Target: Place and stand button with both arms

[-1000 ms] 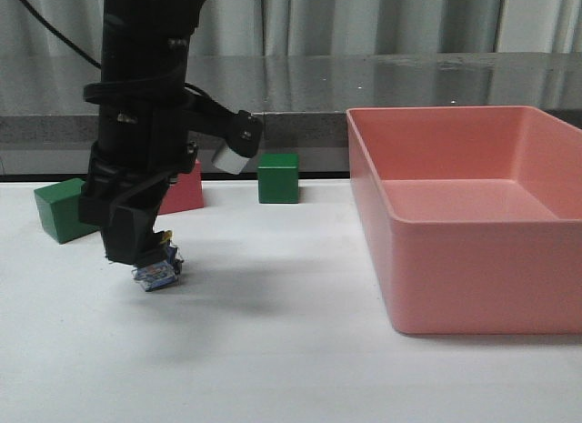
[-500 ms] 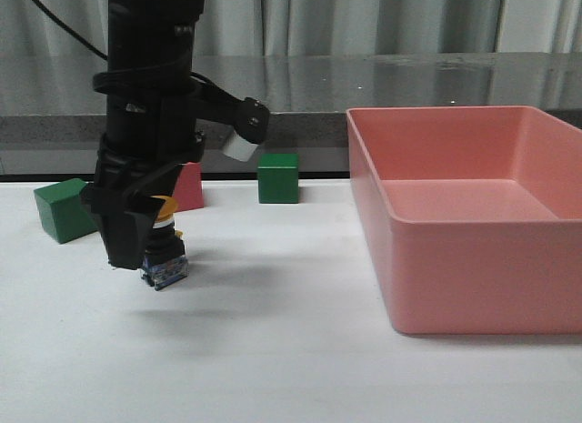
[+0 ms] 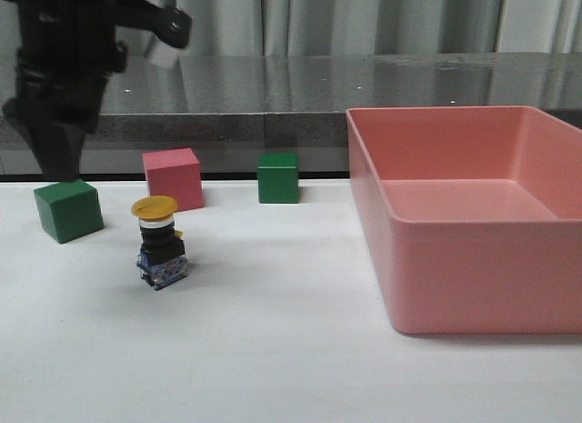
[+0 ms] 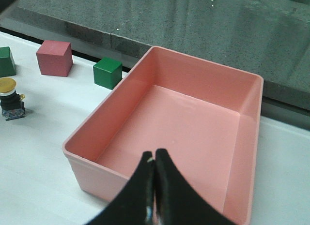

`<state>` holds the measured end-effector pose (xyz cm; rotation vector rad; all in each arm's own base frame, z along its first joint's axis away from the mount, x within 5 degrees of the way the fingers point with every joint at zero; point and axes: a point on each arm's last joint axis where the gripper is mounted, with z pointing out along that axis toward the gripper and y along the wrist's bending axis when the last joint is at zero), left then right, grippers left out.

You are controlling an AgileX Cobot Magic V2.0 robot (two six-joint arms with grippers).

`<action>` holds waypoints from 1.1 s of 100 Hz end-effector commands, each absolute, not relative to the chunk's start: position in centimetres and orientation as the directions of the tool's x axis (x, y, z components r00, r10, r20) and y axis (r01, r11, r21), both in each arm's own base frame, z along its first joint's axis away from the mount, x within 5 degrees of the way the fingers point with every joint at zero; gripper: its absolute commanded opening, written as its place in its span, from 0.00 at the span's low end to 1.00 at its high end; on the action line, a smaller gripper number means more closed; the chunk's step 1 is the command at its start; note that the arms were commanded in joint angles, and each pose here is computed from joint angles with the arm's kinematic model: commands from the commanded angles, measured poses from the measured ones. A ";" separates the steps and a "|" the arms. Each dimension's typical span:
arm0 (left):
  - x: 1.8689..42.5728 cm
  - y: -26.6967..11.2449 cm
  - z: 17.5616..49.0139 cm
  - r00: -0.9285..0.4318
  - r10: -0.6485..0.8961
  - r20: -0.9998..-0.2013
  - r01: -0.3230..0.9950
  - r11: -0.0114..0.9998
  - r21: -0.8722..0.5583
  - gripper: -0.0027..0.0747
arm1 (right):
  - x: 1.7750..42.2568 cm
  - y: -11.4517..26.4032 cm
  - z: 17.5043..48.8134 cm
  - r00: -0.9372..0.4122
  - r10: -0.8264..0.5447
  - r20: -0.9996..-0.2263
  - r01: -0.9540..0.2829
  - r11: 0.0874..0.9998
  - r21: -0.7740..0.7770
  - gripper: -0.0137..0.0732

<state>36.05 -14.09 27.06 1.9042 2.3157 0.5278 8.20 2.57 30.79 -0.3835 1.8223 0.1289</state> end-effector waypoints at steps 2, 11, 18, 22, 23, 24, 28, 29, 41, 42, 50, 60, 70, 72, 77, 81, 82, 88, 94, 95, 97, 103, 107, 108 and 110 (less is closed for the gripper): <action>34.6 -11.3 32.2 -0.372 0.926 0.059 0.856 0.318 0.408 0.65 | 8.3 2.4 32.2 -0.166 -0.160 -0.973 -0.289 0.951 -0.107 0.09; 33.9 -9.3 34.3 -0.464 0.885 -0.038 0.793 0.434 0.428 0.42 | 8.3 2.4 32.2 -0.166 -0.160 -0.973 -0.289 0.951 -0.107 0.09; 33.5 -7.8 36.0 -0.511 0.844 -0.162 0.730 0.526 0.437 0.21 | 8.3 2.4 32.2 -0.166 -0.160 -0.973 -0.289 0.951 -0.107 0.09; 33.4 -7.2 36.9 -0.529 0.810 -0.253 0.688 0.584 0.432 0.07 | 8.3 2.4 32.2 -0.166 -0.160 -0.973 -0.289 0.951 -0.107 0.09; 33.3 -6.9 37.3 -0.528 0.802 -0.280 0.673 0.596 0.439 0.05 | 8.3 2.4 32.2 -0.166 -0.160 -0.973 -0.289 0.951 -0.107 0.09; 33.3 -6.9 37.5 -0.530 0.792 -0.305 0.666 0.611 0.428 0.03 | 8.3 2.4 32.2 -0.166 -0.160 -0.973 -0.289 0.951 -0.107 0.09; 33.0 -6.1 38.7 -0.527 0.750 -0.400 0.624 0.661 0.418 0.01 | 8.3 2.4 32.2 -0.166 -0.160 -0.973 -0.289 0.951 -0.107 0.09; 33.0 -6.1 38.8 -0.525 0.737 -0.426 0.620 0.674 0.402 0.01 | 8.3 2.4 32.2 -0.166 -0.160 -0.973 -0.289 0.951 -0.107 0.09; 31.7 -4.2 41.6 -0.474 0.580 -0.663 0.514 0.793 0.327 0.01 | 8.3 2.4 32.2 -0.166 -0.160 -0.973 -0.289 0.951 -0.107 0.09; 31.5 -4.1 42.0 -0.460 0.570 -0.681 0.502 0.799 0.330 0.01 | 8.3 2.4 32.2 -0.166 -0.160 -0.973 -0.289 0.951 -0.107 0.09; 29.8 -3.2 43.0 -0.400 0.496 -0.771 0.433 0.843 0.318 0.01 | 8.3 2.4 32.2 -0.166 -0.160 -0.973 -0.289 0.951 -0.107 0.09; 27.6 -2.9 42.4 -0.344 0.459 -0.819 0.379 0.866 0.326 0.01 | 8.3 2.4 32.2 -0.166 -0.160 -0.973 -0.289 0.951 -0.107 0.09; 24.3 -2.7 41.1 -0.291 0.420 -0.860 0.340 0.885 0.317 0.01 | 8.3 2.4 32.2 -0.166 -0.160 -0.973 -0.289 0.951 -0.107 0.09; 23.7 -2.7 40.6 -0.280 0.410 -0.868 0.335 0.889 0.311 0.01 | 8.3 2.4 32.2 -0.166 -0.160 -0.973 -0.289 0.951 -0.107 0.09; 22.1 -2.6 39.4 -0.255 0.388 -0.886 0.320 0.898 0.301 0.01 | 8.3 2.4 32.2 -0.166 -0.160 -0.973 -0.289 0.951 -0.107 0.09; 21.0 -2.5 38.0 -0.242 0.373 -0.896 0.305 0.906 0.295 0.01 | 8.3 2.4 32.2 -0.166 -0.160 -0.973 -0.289 0.951 -0.107 0.09; 20.6 -2.5 38.0 -0.229 0.369 -0.901 0.298 0.908 0.296 0.01 | 8.3 2.4 32.2 -0.166 -0.160 -0.973 -0.289 0.951 -0.107 0.09; 18.9 -2.2 36.0 -0.212 0.326 -0.921 0.258 0.928 0.269 0.01 | 8.3 2.4 32.2 -0.166 -0.160 -0.973 -0.289 0.951 -0.107 0.09; 17.2 -1.9 34.0 -0.201 0.287 -0.937 0.223 0.944 0.242 0.01 | 8.3 2.4 32.2 -0.166 -0.160 -0.973 -0.289 0.951 -0.107 0.09; 16.8 -1.9 33.7 -0.196 0.280 -0.940 0.215 0.947 0.238 0.01 | 8.3 2.4 32.2 -0.166 -0.160 -0.973 -0.289 0.951 -0.107 0.09; 16.4 -1.8 33.3 -0.193 0.273 -0.942 0.208 0.950 0.233 0.01 | 8.3 2.4 32.2 -0.166 -0.160 -0.973 -0.289 0.951 -0.107 0.09; 14.7 -1.6 32.1 -0.167 0.251 -0.954 0.181 0.959 0.220 0.01 | 8.3 2.4 32.2 -0.166 -0.160 -0.973 -0.289 0.951 -0.107 0.09; 13.7 -1.4 31.4 -0.145 0.225 -0.963 0.161 0.966 0.201 0.01 | 8.3 2.4 32.2 -0.166 -0.160 -0.973 -0.289 0.951 -0.107 0.09; 13.4 -1.4 31.2 -0.136 0.213 -0.967 0.154 0.969 0.192 0.01 | 8.3 2.4 32.2 -0.166 -0.160 -0.973 -0.289 0.951 -0.107 0.09; 13.0 -1.3 31.1 -0.126 0.202 -0.971 0.147 0.972 0.183 0.01 | 8.3 2.4 32.2 -0.167 -0.160 -0.973 -0.290 0.951 -0.107 0.09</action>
